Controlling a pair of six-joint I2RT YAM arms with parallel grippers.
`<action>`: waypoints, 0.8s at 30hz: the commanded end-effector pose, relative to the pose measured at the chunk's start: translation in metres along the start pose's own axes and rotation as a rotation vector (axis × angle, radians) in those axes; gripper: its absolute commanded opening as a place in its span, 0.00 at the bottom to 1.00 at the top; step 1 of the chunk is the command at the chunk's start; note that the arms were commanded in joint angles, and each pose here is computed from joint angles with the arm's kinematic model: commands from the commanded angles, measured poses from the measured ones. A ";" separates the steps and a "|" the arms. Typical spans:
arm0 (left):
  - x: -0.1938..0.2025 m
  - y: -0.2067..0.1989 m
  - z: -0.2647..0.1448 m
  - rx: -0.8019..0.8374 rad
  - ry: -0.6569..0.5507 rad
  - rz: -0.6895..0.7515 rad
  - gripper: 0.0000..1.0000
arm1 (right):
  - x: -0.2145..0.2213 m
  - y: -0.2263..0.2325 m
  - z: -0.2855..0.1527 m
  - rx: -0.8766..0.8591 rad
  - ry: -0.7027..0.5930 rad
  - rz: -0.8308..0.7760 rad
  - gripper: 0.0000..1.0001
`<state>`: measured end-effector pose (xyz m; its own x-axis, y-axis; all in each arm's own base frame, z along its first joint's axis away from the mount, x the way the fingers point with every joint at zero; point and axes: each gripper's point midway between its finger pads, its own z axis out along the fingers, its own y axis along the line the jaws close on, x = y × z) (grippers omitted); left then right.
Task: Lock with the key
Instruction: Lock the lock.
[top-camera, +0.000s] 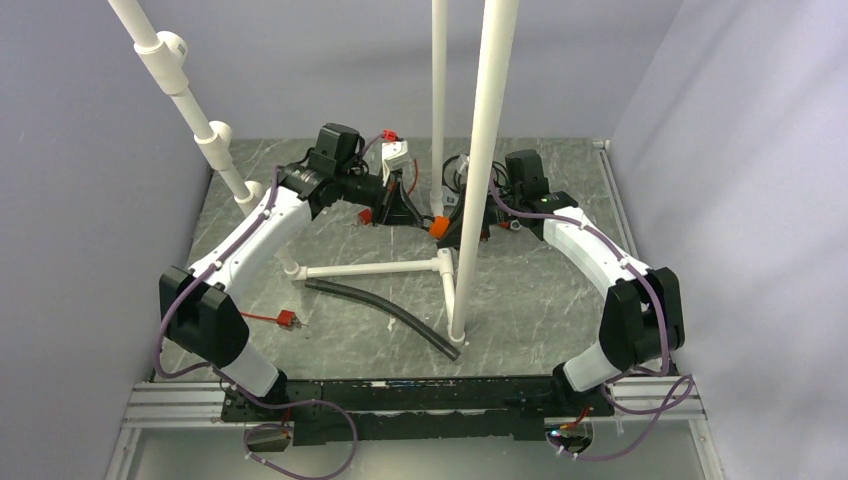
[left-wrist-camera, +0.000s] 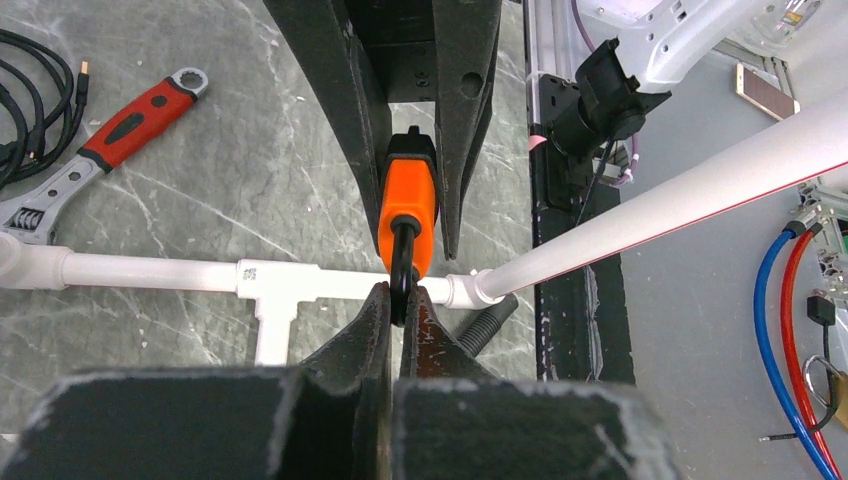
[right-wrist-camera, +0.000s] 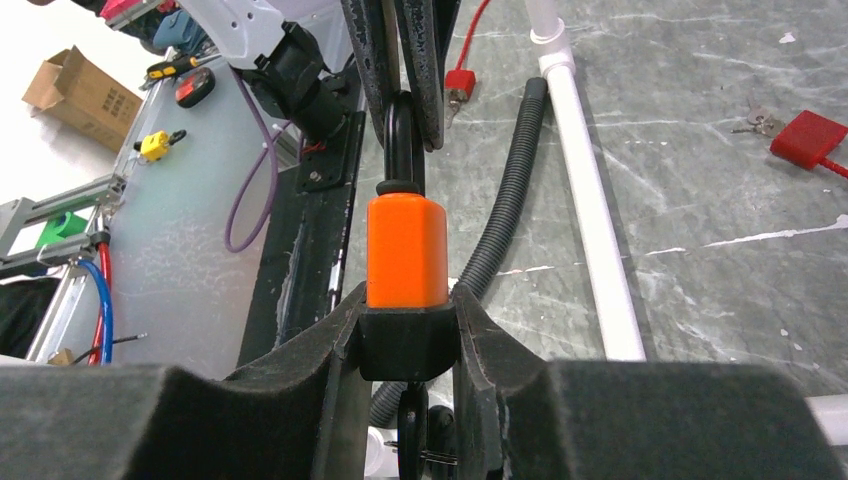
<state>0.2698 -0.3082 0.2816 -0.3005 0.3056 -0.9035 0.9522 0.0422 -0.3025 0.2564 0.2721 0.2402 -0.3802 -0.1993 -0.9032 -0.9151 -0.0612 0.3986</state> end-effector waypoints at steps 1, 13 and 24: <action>0.007 -0.044 0.039 0.192 0.014 -0.024 0.00 | -0.059 0.020 0.014 -0.085 -0.067 -0.298 0.00; 0.011 -0.048 0.049 0.223 0.018 -0.044 0.00 | -0.060 0.022 0.018 -0.104 -0.063 -0.316 0.00; -0.003 -0.029 0.005 0.103 -0.006 0.023 0.07 | -0.033 0.011 0.000 -0.049 -0.028 -0.263 0.00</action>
<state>0.2683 -0.3104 0.2751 -0.3343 0.3015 -0.8930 0.9405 0.0453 -0.3367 0.2542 0.2677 0.2328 -0.3788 -0.2238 -0.8980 -0.9142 -0.0608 0.4007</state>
